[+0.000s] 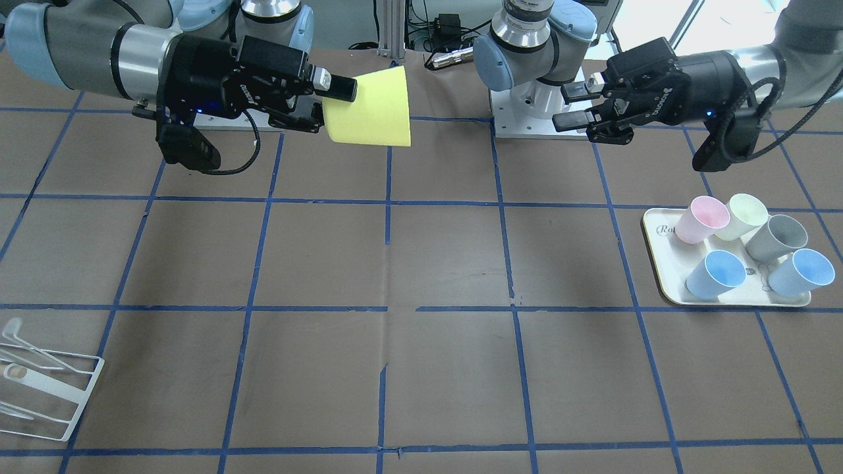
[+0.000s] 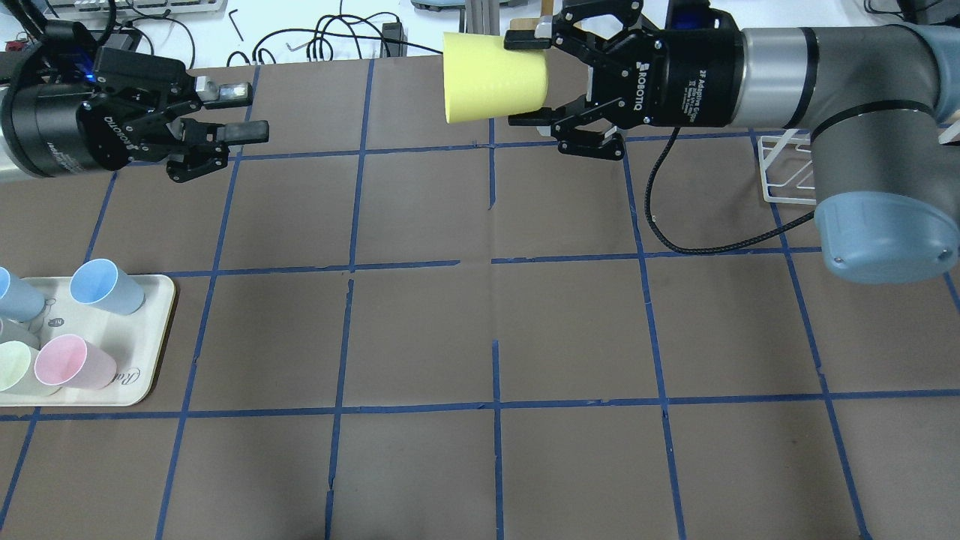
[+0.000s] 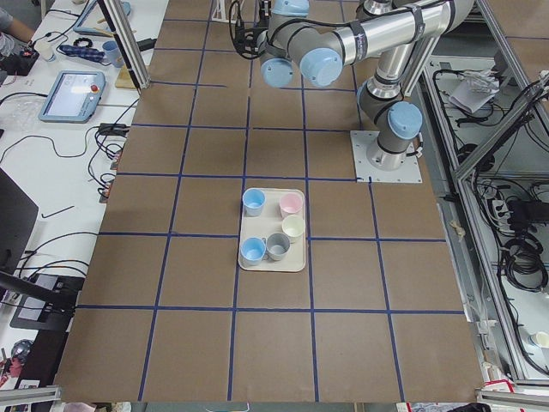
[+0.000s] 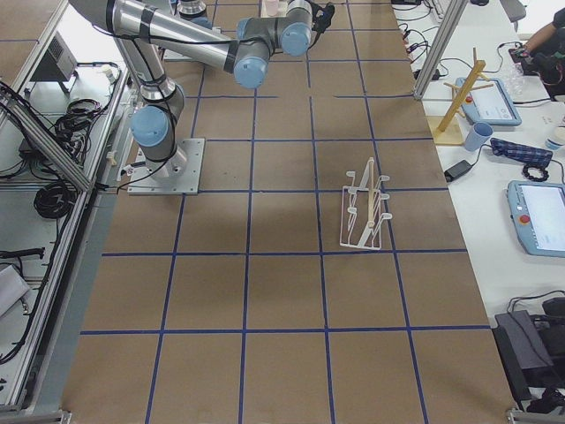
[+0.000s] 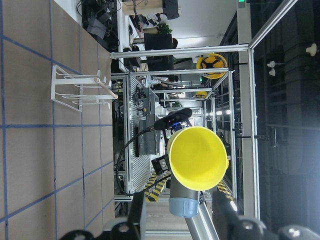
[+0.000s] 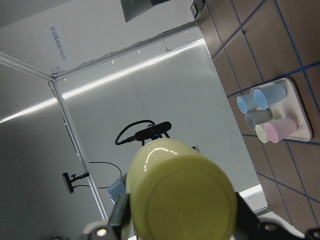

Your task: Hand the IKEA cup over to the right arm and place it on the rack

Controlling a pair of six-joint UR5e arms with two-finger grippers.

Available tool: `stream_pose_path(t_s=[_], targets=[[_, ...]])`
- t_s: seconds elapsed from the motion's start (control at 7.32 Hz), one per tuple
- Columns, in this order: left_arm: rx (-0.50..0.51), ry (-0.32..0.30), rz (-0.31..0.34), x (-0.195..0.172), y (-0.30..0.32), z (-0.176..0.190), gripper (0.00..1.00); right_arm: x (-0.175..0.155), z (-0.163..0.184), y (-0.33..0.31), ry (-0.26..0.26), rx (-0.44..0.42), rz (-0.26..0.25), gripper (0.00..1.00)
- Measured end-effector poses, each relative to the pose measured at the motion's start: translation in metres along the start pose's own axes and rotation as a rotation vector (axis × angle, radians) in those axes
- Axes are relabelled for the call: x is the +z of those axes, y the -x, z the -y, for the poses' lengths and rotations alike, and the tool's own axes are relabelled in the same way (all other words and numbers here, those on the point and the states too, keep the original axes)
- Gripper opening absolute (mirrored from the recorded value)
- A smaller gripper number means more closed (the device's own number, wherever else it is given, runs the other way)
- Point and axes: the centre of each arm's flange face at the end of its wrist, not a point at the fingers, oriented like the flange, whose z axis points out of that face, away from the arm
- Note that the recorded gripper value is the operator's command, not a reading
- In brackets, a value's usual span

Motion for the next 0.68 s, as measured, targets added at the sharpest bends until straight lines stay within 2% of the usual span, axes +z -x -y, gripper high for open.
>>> stream_pose_path(t_s=[0.14, 0.27, 0.41, 0.55, 0.68], targets=[[-0.027, 0.012, 0.017, -0.006, 0.011, 0.011, 0.6, -0.003, 0.0, -0.006, -0.067, -0.018, -0.117, 0.52], [-0.05, 0.029, 0.048, -0.007, 0.022, 0.025, 0.6, -0.009, -0.005, -0.01, -0.141, -0.039, -0.243, 0.52], [-0.068, 0.056, 0.108, -0.004, 0.031, 0.04, 0.69, -0.015, -0.01, -0.015, -0.216, -0.058, -0.369, 0.52], [-0.081, 0.072, 0.185, 0.002, 0.038, 0.056, 0.7, -0.024, -0.012, -0.02, -0.291, -0.074, -0.5, 0.49], [-0.09, 0.1, 0.306, 0.009, 0.045, 0.07, 0.7, -0.034, -0.011, -0.025, -0.359, -0.102, -0.64, 0.48]])
